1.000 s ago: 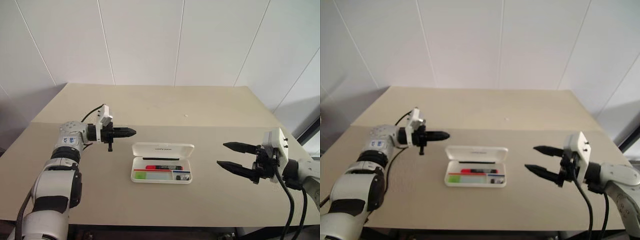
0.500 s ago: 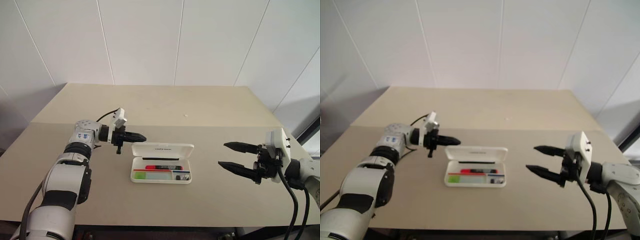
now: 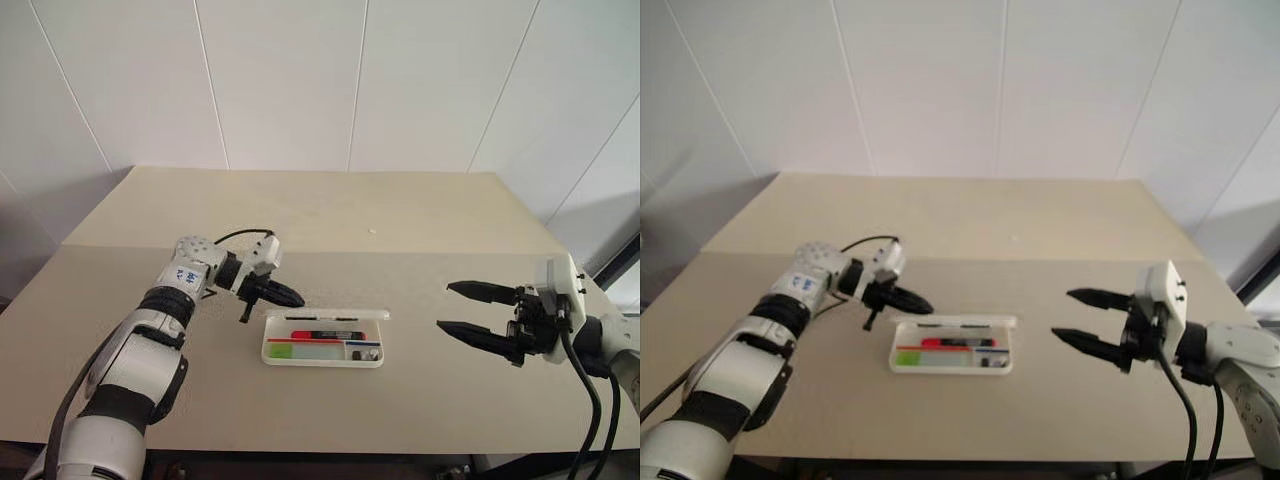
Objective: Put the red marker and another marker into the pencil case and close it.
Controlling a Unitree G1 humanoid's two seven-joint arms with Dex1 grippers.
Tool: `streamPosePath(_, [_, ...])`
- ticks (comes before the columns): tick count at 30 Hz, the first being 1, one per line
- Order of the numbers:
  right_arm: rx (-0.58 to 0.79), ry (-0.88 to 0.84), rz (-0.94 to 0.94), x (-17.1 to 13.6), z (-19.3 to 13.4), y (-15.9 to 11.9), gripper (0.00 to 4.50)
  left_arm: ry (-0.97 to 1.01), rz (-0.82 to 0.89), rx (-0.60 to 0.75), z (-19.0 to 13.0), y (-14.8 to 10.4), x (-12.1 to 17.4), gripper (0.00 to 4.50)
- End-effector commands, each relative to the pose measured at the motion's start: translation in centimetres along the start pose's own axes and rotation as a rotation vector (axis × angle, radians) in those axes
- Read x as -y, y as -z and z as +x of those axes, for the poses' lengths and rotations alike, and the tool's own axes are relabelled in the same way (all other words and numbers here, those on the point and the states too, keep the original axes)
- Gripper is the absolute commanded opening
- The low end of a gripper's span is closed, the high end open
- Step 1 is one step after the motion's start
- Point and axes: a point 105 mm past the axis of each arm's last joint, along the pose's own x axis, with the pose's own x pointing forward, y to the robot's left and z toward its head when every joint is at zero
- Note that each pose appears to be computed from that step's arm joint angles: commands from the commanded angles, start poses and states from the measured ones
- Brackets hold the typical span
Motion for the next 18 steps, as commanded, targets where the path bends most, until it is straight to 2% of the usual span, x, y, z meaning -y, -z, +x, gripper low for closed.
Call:
streamPosePath(1, [0.036,-0.023,-0.037,-0.3,-0.1,-1.0,4.5,0.154,0.062,-0.032,0.1,-0.3,1.7,0.02])
streamPosePath(11, [0.043,-0.066,-0.026,-0.6,0.0,-1.0,4.5,0.256,0.149,-0.266,1.4,3.2,2.7,0.02])
streamPosePath(18, [0.043,-0.067,-0.031,-0.4,0.1,-1.0,4.5,0.31,0.216,-0.318,2.5,4.1,3.3,0.02])
